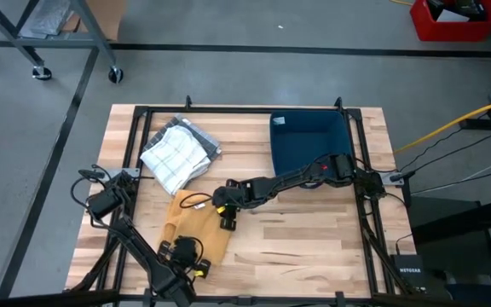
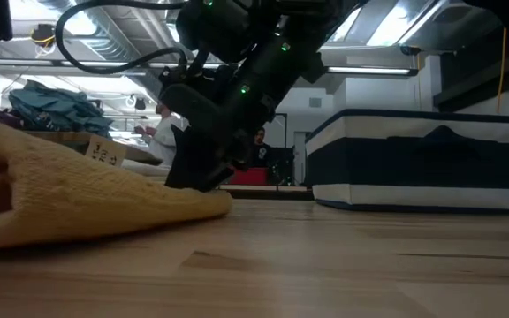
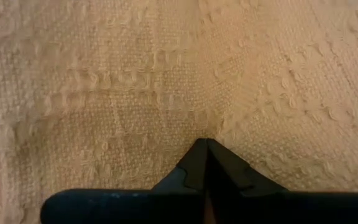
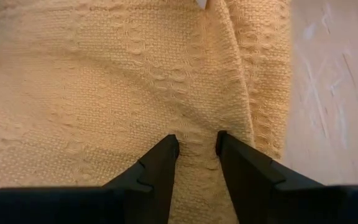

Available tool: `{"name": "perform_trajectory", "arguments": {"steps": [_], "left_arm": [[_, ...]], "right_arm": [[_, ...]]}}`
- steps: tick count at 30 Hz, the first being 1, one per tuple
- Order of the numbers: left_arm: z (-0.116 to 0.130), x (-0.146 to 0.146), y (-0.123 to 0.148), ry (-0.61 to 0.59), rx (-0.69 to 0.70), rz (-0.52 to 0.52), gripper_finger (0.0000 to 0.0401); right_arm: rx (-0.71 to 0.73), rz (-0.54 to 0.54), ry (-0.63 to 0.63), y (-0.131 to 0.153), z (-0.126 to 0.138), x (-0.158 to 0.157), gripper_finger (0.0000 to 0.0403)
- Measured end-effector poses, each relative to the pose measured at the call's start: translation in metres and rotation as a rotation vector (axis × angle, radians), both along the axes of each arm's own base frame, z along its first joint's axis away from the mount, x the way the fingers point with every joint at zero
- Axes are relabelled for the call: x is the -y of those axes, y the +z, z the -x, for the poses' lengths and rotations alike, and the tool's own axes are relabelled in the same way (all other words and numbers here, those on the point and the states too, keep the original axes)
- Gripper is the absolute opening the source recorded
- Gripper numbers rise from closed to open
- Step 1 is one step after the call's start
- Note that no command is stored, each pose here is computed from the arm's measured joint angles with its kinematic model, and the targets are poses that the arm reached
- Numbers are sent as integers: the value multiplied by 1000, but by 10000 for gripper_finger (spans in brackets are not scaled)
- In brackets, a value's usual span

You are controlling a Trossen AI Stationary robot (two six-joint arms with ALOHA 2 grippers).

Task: Fold towel
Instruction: Fold the yellow towel

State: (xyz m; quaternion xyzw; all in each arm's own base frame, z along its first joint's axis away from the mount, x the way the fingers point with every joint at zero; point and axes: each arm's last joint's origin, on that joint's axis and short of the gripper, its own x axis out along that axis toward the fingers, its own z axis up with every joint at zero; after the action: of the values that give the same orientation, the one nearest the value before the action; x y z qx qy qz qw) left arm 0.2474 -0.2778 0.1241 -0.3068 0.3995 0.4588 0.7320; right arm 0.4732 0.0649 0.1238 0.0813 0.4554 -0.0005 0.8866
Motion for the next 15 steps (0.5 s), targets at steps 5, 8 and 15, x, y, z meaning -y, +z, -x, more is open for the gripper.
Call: {"name": "perform_trajectory", "arguments": {"steps": [5, 8, 15], "left_arm": [[-1, 3, 17, 29, 35, -11, 1], [1, -1, 36, 32, 19, -42, 1], [10, -12, 80, 23, 14, -92, 1]], "right_arm": [[39, -36, 23, 2, -3, -1, 133], [98, -50, 28, 7, -7, -2, 133], [226, -65, 39, 39, -9, -3, 133]]}}
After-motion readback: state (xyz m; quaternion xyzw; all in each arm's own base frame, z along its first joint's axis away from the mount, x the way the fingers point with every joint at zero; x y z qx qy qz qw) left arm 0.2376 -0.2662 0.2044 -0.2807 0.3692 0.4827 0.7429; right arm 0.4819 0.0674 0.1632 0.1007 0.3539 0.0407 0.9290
